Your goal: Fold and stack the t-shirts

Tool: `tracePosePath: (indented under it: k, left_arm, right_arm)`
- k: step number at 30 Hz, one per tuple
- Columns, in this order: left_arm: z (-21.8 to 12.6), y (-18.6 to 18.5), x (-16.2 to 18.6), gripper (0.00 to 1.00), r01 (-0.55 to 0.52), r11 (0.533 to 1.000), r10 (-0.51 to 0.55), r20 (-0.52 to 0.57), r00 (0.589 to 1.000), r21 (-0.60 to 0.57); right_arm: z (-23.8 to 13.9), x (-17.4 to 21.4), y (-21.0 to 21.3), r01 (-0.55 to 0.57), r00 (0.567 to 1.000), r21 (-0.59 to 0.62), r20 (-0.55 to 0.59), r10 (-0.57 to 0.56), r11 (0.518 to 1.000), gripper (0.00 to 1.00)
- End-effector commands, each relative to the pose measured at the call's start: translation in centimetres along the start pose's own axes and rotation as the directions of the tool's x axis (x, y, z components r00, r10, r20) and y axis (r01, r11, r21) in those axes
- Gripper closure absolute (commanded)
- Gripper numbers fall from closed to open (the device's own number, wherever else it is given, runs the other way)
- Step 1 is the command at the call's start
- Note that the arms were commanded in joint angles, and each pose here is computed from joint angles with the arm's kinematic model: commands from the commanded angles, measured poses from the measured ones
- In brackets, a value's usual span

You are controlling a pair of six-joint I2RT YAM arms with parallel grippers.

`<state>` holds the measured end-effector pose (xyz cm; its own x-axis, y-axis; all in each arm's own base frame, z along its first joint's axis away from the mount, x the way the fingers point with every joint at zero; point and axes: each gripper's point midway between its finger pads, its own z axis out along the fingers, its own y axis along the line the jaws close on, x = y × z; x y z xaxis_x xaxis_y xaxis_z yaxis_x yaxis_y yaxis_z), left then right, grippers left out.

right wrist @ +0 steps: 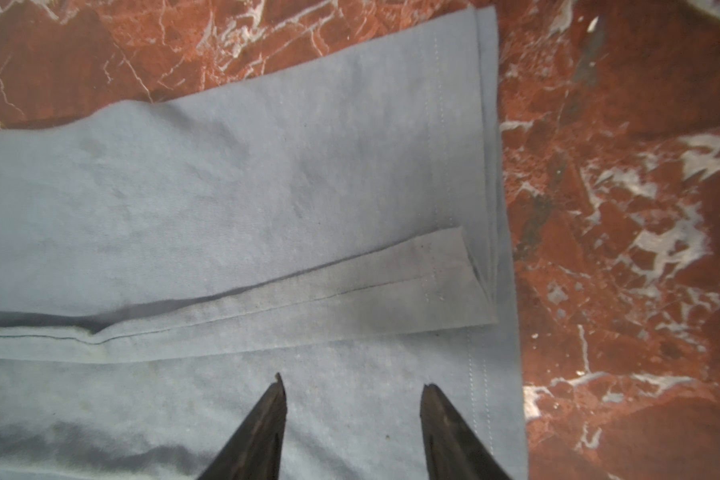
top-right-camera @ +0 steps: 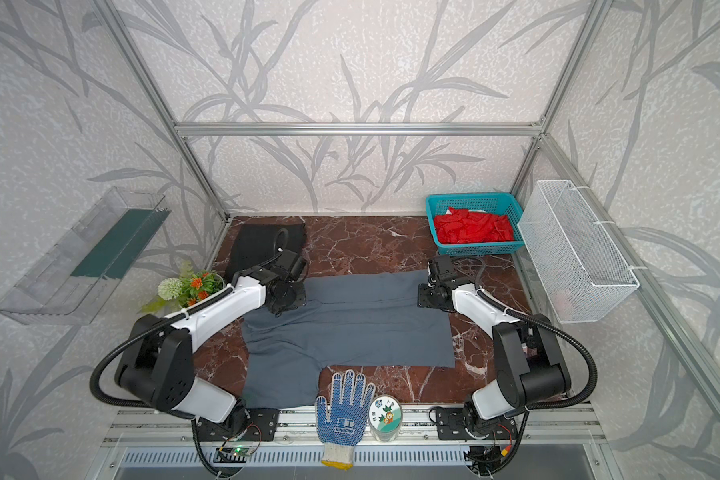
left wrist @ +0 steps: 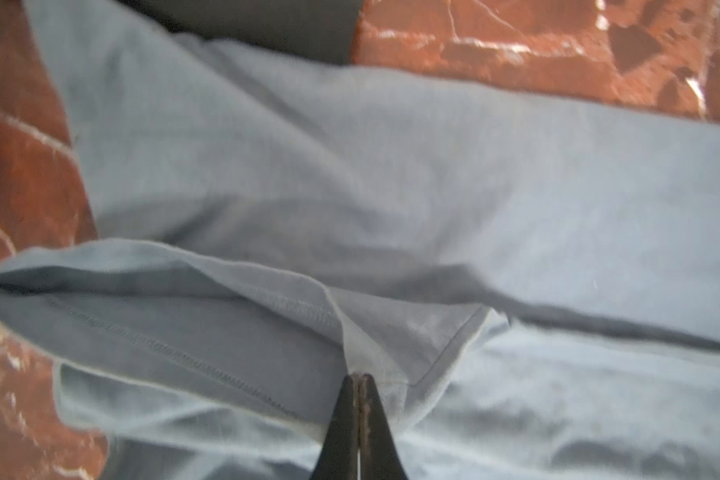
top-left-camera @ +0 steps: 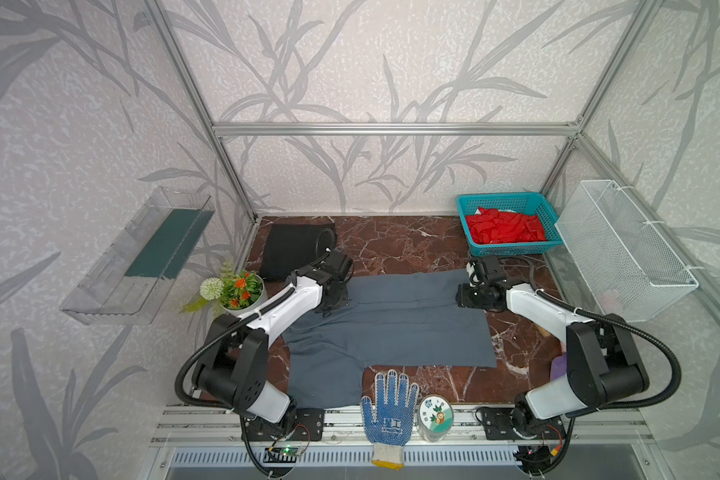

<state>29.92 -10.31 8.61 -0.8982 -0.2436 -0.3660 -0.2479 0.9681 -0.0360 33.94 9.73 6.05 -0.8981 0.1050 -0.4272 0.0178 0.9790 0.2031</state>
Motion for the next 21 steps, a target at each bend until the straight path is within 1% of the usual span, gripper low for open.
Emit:
tracePosePath:
  k: [1,3,7,8,9,10,11,12,16,19,21]
  left_arm:
    - [-0.7,1.9,3.4,1.0,0.091,0.994,-0.091,0.01,0.996,-0.068]
    - [-1.0,2.5,5.7,1.0,0.112,0.991,-0.111,0.017,0.994,-0.071]
    - [-1.3,3.2,8.5,1.0,0.145,0.989,-0.144,0.043,0.989,-0.033]
    - [-1.2,3.0,9.0,0.96,0.147,0.989,-0.147,0.039,0.988,-0.002]
    - [-1.1,2.7,9.3,0.82,0.146,0.989,-0.147,0.038,0.988,0.033]
    - [-1.2,2.6,9.5,0.74,0.142,0.988,-0.145,0.038,0.989,0.056]
    - [-1.3,2.6,9.5,0.7,0.14,0.988,-0.143,0.045,0.989,0.07]
    - [-1.6,2.6,9.4,0.68,0.133,0.988,-0.138,0.055,0.989,0.078]
    - [-3.5,2.8,7.7,0.66,0.107,0.989,-0.121,0.141,0.983,0.106]
    - [-4.4,3.1,5.7,0.63,0.092,0.991,-0.113,0.238,0.965,0.095]
    - [-4.8,3.0,4.5,0.62,0.074,0.994,-0.092,0.258,0.962,0.078]
  right_arm:
    - [-0.6,0.0,-0.2,-0.007,1.0,0.012,0.007,0.007,1.0,0.46]
    - [-0.6,-0.4,-0.4,-0.003,1.0,0.027,0.012,0.003,1.0,0.46]
    - [-0.1,-1.5,-0.8,-0.014,1.0,0.057,0.026,0.012,0.998,0.46]
    - [0.2,-1.9,-0.7,-0.014,1.0,0.055,0.024,0.013,0.998,0.46]
    - [0.5,-2.1,-0.7,-0.015,1.0,0.055,0.016,0.014,0.998,0.46]
    - [0.7,-2.4,-0.6,-0.016,1.0,0.056,0.013,0.015,0.998,0.46]
    - [1.0,-2.6,-0.4,-0.017,1.0,0.052,0.007,0.017,0.999,0.46]
    - [1.2,-2.8,-0.3,-0.023,1.0,0.047,0.006,0.023,0.999,0.46]
    - [1.9,-3.8,0.3,-0.038,0.999,0.031,0.011,0.038,0.999,0.46]
    - [2.3,-4.3,0.1,-0.038,0.999,0.046,0.01,0.038,0.998,0.46]
    - [3.6,-3.7,-0.2,-0.032,0.999,0.061,-0.029,0.034,0.998,0.47]
